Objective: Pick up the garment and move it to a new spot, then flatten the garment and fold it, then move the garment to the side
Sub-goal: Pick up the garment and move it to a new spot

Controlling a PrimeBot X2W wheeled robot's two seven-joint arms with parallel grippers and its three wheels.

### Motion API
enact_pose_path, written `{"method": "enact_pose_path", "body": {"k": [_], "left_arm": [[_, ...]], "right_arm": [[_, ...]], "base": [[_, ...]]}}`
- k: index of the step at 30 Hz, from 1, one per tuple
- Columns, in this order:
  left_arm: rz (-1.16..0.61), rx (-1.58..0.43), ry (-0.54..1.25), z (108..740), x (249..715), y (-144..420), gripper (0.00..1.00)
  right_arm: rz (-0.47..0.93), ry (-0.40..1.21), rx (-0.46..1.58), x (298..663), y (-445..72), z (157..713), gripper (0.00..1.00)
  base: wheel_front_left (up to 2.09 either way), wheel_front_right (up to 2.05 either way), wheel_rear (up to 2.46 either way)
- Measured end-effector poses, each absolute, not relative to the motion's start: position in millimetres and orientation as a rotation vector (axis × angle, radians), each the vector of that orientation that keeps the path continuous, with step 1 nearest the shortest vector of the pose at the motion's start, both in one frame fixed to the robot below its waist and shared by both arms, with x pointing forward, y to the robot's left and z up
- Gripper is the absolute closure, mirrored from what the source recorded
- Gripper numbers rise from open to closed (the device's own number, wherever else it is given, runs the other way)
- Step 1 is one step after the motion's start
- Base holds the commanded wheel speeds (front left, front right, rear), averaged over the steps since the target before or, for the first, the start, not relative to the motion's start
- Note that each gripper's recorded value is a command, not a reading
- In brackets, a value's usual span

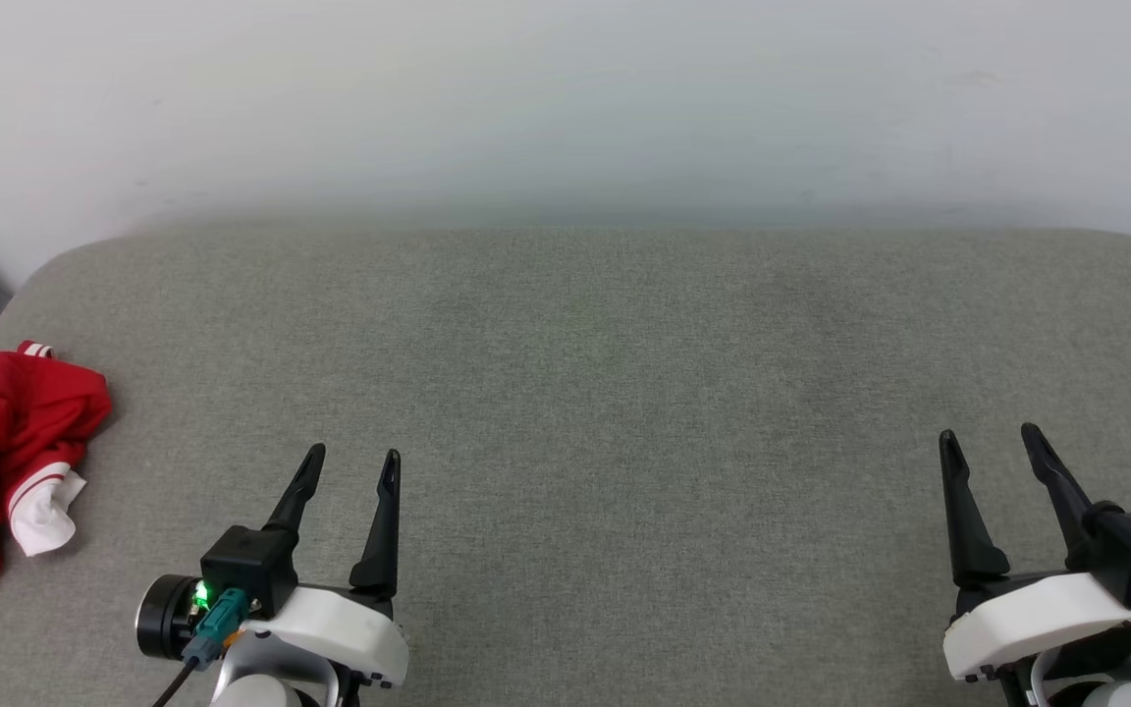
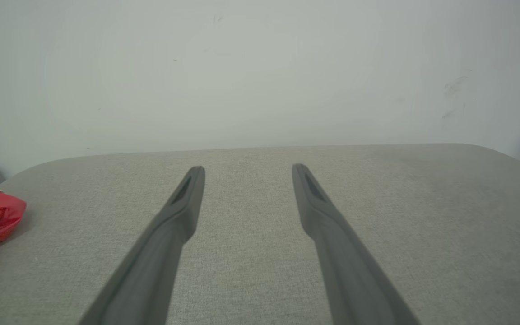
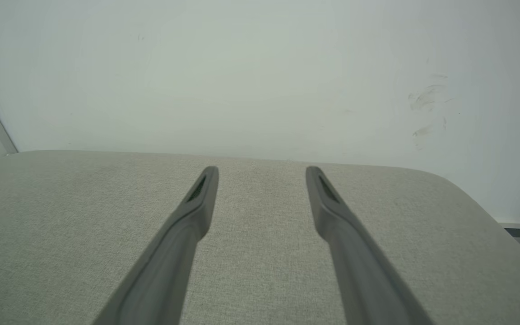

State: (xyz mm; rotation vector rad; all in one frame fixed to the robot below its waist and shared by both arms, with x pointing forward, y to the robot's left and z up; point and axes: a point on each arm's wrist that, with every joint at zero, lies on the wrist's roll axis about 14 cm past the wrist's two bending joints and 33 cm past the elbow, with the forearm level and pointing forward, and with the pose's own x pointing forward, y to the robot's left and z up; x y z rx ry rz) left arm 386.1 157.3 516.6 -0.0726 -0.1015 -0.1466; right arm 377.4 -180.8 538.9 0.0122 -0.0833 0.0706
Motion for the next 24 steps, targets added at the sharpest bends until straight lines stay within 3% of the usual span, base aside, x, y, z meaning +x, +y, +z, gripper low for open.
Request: {"method": "enact_pose_path", "body": {"k": [12, 24], "left_arm": [[-0.077, -0.074, -0.106, 518.1, 379.5, 181.1, 0.0], [0.169, -0.064, -0.107, 516.8, 341.0, 258.2, 0.0]], "right_arm": [[0.134, -0.096, 0.01, 387.4, -159.1, 543.4, 0.0], [0.388, -0.102, 0.016, 409.7, -68.4, 549.2, 0.0]], "base": [[0.0, 0.0, 0.0], [0.0, 0.0, 0.0]]}}
